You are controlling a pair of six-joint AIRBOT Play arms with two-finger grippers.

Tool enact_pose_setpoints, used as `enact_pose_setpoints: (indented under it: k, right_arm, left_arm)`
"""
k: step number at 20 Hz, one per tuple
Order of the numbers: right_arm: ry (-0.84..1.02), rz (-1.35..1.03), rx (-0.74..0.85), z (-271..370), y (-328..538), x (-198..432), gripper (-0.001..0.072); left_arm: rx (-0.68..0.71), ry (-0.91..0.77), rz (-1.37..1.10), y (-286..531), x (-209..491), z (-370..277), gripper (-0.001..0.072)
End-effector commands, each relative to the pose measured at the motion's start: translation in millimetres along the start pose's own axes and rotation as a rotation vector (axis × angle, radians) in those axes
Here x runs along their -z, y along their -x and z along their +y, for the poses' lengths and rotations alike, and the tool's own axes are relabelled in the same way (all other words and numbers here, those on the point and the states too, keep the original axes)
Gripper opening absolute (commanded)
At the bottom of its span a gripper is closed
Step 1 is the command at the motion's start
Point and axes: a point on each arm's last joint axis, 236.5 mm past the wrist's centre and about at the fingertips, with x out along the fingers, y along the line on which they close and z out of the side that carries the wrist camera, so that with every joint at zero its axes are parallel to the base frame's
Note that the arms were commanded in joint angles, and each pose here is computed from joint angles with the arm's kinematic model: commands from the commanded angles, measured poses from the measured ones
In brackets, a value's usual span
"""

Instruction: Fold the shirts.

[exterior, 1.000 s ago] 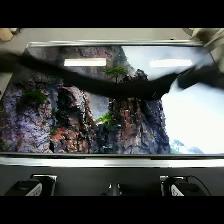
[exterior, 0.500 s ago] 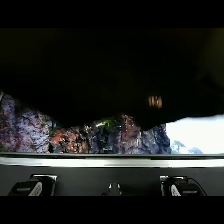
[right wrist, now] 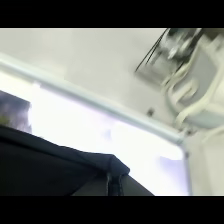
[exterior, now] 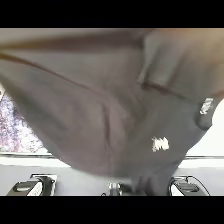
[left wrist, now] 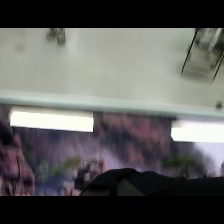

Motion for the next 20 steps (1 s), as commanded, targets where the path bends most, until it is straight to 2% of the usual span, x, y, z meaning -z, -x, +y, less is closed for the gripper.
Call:
enact_pose_setpoints:
  k: [1, 3, 6, 9, 14, 15, 16, 17, 18, 19, 20]
  right_arm:
    - [-0.015, 0.264, -0.145, 40.2, -122.9, 79.0, 0.0016]
    - [-0.095, 0.316, -0.176, 61.4, -200.4, 114.2, 0.0016]
    - [-0.264, 0.338, -0.242, 98.7, -270.5, 147.7, 0.0018]
    - [-0.371, 0.379, -0.288, 125.3, -302.7, 174.3, 0.0019]
    - [-0.479, 0.534, -0.432, 181.9, -321.9, 227.6, 0.0020]
    - [-0.495, 0.553, -0.453, 189.3, -322.1, 232.6, 0.0083]
    - [-0.497, 0.556, -0.461, 189.7, -320.2, 231.7, 0.0281]
    - [-0.465, 0.544, -0.467, 181.4, -316.1, 227.2, 0.0471]
    - [-0.410, 0.535, -0.474, 168.0, -309.7, 223.6, 0.0491]
    - [-0.373, 0.538, -0.470, 148.0, -301.5, 225.2, 0.0492]
    - [-0.384, 0.560, -0.457, 127.8, -293.3, 233.6, 0.0492]
  left_arm:
    - [-0.031, 0.027, 0.312, -95.3, 120.0, 24.7, 0.0022]
    - [-0.020, 0.091, 0.379, -150.6, 174.2, 30.8, 0.0022]
    - [-0.010, 0.186, 0.442, -214.4, 222.1, 35.5, 0.0023]
    - [-0.011, 0.253, 0.507, -254.1, 258.7, 38.8, 0.0023]
    - [0.021, 0.326, 0.742, -263.5, 335.1, 19.7, 0.0022]
    - [0.033, 0.339, 0.775, -261.6, 343.3, 14.0, 0.0029]
    - [0.037, 0.344, 0.803, -257.7, 347.3, 12.6, 0.0155]
    - [0.036, 0.345, 0.838, -251.0, 347.5, 16.7, 0.0475]
    - [0.033, 0.341, 0.880, -241.8, 346.2, 25.0, 0.0625]
    - [0.038, 0.318, 0.940, -227.6, 346.3, 37.3, 0.0620]
    - [0.039, 0.314, 1.000, -212.2, 349.2, 50.4, 0.0581]
